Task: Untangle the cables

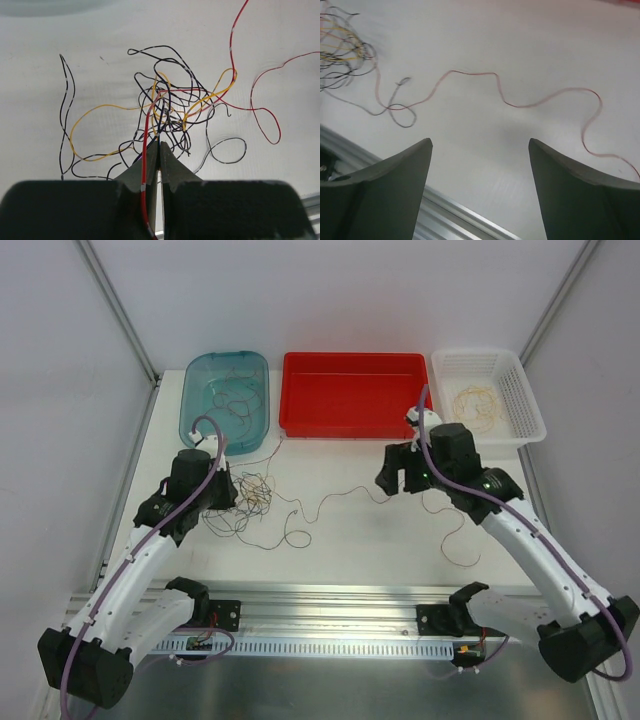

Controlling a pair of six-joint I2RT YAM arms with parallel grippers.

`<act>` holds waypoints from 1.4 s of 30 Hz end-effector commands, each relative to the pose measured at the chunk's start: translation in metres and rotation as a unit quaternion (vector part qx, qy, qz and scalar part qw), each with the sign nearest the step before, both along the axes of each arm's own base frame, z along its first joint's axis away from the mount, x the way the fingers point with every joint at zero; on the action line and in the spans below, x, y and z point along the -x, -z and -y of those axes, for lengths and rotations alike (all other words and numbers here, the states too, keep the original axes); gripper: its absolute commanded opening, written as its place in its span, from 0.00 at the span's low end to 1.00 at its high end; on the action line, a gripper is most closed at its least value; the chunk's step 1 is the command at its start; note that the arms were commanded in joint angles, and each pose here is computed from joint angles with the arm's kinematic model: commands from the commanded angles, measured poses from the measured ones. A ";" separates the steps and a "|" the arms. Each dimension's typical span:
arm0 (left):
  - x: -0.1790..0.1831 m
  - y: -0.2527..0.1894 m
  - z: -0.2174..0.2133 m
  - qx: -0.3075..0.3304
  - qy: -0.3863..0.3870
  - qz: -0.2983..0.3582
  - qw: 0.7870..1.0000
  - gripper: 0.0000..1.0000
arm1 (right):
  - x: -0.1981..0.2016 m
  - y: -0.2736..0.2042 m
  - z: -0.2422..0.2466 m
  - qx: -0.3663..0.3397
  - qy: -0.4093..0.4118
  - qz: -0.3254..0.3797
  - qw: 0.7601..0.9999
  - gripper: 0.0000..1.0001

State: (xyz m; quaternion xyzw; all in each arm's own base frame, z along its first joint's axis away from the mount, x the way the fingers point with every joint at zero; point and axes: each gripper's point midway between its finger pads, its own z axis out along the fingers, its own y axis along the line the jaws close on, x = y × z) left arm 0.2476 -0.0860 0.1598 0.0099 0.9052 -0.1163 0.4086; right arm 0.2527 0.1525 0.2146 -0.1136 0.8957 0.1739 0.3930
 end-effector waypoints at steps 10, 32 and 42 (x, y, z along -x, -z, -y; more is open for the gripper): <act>0.004 -0.002 0.016 0.023 0.043 0.015 0.999 0.00 | -0.018 0.016 -0.196 -0.150 -0.227 -0.049 0.961 0.85; 0.007 0.011 0.022 0.037 0.048 -0.015 0.998 0.08 | -0.003 0.083 -0.220 -0.138 -0.209 -0.120 0.961 0.01; 0.007 0.018 0.026 0.050 0.045 -0.036 0.997 0.36 | -0.004 0.061 -0.190 -0.109 -0.173 -0.098 0.974 0.01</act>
